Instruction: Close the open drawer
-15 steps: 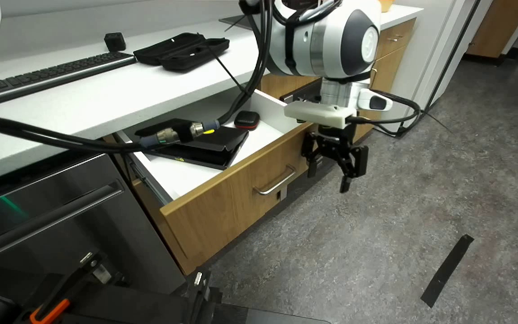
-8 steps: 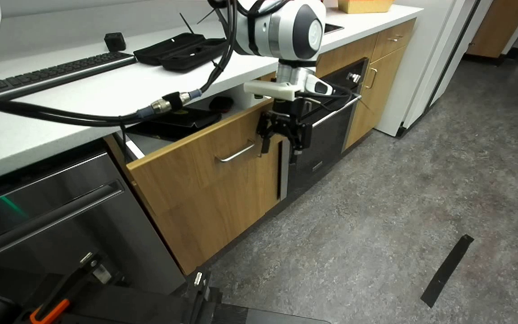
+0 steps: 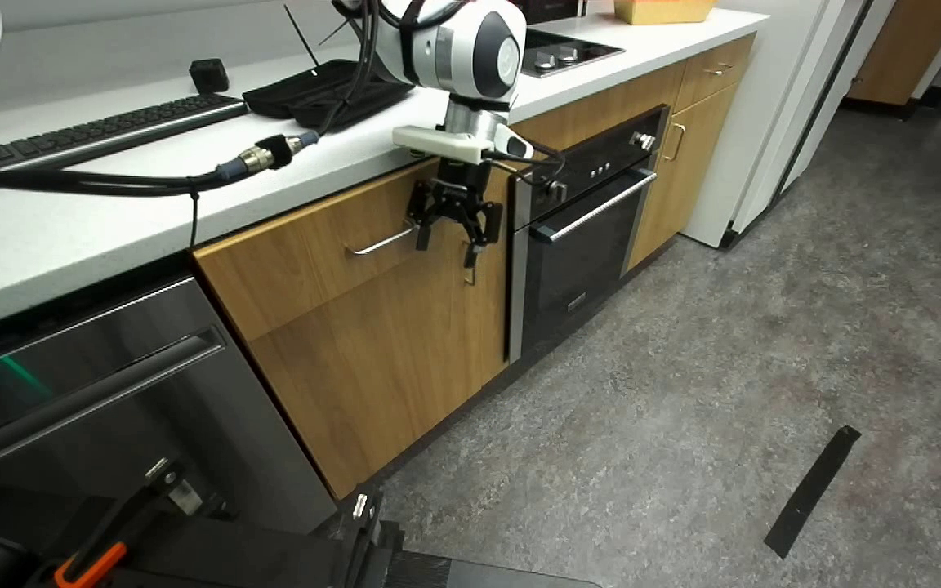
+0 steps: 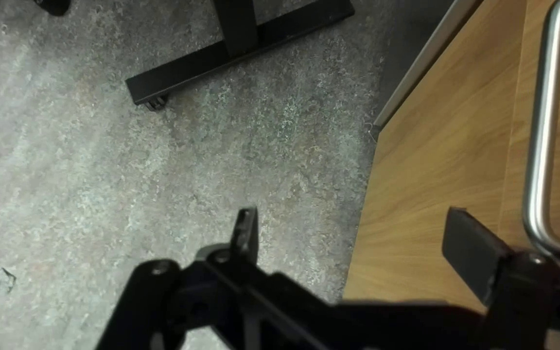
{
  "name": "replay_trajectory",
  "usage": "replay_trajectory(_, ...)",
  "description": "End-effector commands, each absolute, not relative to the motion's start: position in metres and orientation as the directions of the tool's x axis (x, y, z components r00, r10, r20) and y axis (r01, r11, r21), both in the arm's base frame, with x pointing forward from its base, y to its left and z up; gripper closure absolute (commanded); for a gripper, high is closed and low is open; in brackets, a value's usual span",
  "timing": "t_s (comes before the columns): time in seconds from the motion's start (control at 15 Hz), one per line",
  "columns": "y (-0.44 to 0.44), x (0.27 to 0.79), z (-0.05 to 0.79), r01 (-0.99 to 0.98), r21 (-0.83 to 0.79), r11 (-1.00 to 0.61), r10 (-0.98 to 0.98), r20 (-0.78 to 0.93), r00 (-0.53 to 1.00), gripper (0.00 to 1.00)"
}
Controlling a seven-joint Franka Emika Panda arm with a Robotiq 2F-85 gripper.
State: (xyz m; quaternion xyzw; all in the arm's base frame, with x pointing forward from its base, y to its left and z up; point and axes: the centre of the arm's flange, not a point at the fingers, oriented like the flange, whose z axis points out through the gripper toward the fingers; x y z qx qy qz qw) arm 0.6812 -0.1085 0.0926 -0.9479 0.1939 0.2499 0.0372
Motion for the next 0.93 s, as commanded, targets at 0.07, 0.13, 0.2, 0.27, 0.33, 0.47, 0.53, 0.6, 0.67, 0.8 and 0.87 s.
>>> replay_trajectory(0.07,-0.084,0.718,0.089,-0.243,-0.128,-0.962,-0.144,-0.518,0.843,0.00)
replay_trajectory(0.13,-0.079,0.723,0.089,-0.219,-0.153,-0.964,-0.112,-0.512,0.852,0.00)
replay_trajectory(0.2,-0.076,0.728,0.090,-0.195,-0.177,-0.965,-0.081,-0.504,0.860,0.00)
replay_trajectory(0.27,-0.074,0.730,0.093,-0.174,-0.202,-0.964,-0.054,-0.493,0.868,0.00)
replay_trajectory(0.33,-0.074,0.733,0.095,-0.155,-0.225,-0.962,-0.027,-0.485,0.874,0.00)
replay_trajectory(0.47,-0.077,0.738,0.100,-0.117,-0.262,-0.958,0.023,-0.475,0.880,0.00)
replay_trajectory(0.53,-0.080,0.734,0.103,-0.090,-0.271,-0.958,0.056,-0.485,0.873,0.00)
replay_trajectory(0.6,-0.098,0.705,0.092,-0.117,-0.171,-0.978,-0.024,-0.469,0.883,0.00)
replay_trajectory(0.67,-0.096,0.704,0.097,-0.098,-0.191,-0.977,0.007,-0.483,0.875,0.00)
replay_trajectory(0.8,-0.095,0.704,0.099,-0.084,-0.205,-0.975,0.027,-0.487,0.873,0.00)
replay_trajectory(0.87,-0.095,0.704,0.099,-0.083,-0.206,-0.975,0.028,-0.487,0.873,0.00)
